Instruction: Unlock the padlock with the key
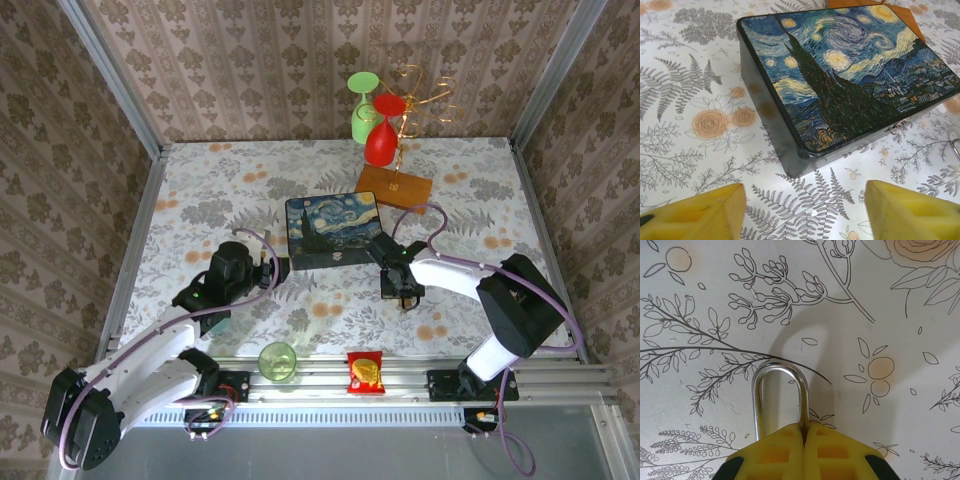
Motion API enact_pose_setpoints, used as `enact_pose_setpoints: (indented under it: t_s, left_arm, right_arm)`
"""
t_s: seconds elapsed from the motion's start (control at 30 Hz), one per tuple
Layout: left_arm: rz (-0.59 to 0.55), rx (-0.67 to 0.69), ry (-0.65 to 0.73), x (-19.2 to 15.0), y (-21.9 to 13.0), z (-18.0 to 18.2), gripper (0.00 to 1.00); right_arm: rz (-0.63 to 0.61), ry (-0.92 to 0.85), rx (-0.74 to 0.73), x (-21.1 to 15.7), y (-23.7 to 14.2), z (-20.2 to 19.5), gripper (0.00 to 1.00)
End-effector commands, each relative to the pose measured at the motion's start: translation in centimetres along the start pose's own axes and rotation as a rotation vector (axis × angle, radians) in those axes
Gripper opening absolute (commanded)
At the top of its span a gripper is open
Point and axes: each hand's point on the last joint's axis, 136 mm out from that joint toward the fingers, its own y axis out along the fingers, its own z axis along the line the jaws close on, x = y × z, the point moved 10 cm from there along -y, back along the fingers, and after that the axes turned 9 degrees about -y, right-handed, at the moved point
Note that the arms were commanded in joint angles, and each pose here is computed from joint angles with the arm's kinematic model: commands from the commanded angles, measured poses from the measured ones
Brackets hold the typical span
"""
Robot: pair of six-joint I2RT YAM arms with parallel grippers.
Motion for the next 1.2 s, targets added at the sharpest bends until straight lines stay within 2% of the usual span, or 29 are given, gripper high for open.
enact_pose_setpoints:
  t_s: [0.0, 0.1, 0.17, 0.3, 0.33, 0.43, 0.47, 0.53, 0.63, 0.73, 0.8, 0.83, 0.9, 0.97, 1.03, 1.17]
  left_arm:
    - [-0.03, 0.016, -0.018, 1.0, -0.5, 0.0, 0.71]
    - [-0.051, 0.025, -0.028, 1.8, -0.8, 0.1, 0.82]
    - [-0.062, 0.039, -0.036, 2.5, -1.1, 0.3, 1.0]
    - [-0.115, 0.138, -0.06, 4.5, -2.0, 1.9, 1.0]
    - [-0.139, 0.189, -0.063, 5.0, -2.2, 2.8, 1.0]
    - [-0.219, 0.368, -0.057, 6.3, -2.7, 6.0, 1.0]
    - [-0.233, 0.417, -0.048, 6.7, -2.9, 6.9, 1.0]
    - [-0.263, 0.53, 0.004, 6.8, -2.8, 9.2, 1.0]
    - [-0.296, 0.657, -0.011, 5.6, -2.1, 12.7, 1.0]
    - [-0.256, 0.737, 0.067, 4.0, 0.1, 14.6, 1.0]
    - [-0.221, 0.729, 0.103, 3.5, 1.5, 15.2, 1.0]
    - [-0.239, 0.718, 0.124, 3.3, 2.1, 15.4, 1.0]
    - [-0.298, 0.724, 0.125, 3.2, 2.3, 15.8, 1.0]
    - [-0.358, 0.662, 0.084, 3.2, 2.2, 16.6, 1.0]
    - [-0.433, 0.596, 0.037, 3.5, 2.3, 17.3, 1.0]
    - [-0.415, 0.576, 0.06, 3.1, 4.1, 18.2, 1.0]
  right_arm:
    - [0.023, -0.014, -0.002, -0.9, 0.3, -0.2, 0.06]
    - [-0.022, -0.01, 0.015, -0.5, -0.8, -0.3, 0.23]
    - [-0.067, -0.011, 0.01, 0.0, -2.0, -0.6, 0.32]
    - [-0.206, -0.028, 0.012, 1.5, -5.5, -1.2, 0.5]
    - [-0.271, -0.032, 0.019, 2.2, -6.7, -1.6, 0.58]
    - [-0.446, -0.055, -0.037, 4.0, -8.9, -3.4, 0.97]
    - [-0.501, -0.061, -0.064, 4.7, -9.1, -4.0, 1.0]
    - [-0.572, -0.038, -0.115, 6.1, -8.8, -6.2, 1.0]
    - [-0.643, -0.018, -0.204, 7.2, -7.9, -9.0, 1.0]
    - [-0.73, 0.005, -0.3, 7.3, -5.7, -11.2, 1.0]
    - [-0.753, 0.034, -0.266, 7.2, -4.2, -12.5, 1.0]
    - [-0.763, 0.077, -0.256, 7.1, -3.5, -13.2, 1.0]
    - [-0.799, 0.158, -0.199, 6.9, -2.3, -14.5, 1.0]
    - [-0.876, 0.225, -0.17, 6.4, -1.3, -15.6, 1.0]
    - [-0.902, 0.248, -0.159, 6.4, -1.3, -16.3, 0.99]
    - [-1.016, 0.232, -0.195, 5.8, -1.0, -16.4, 0.99]
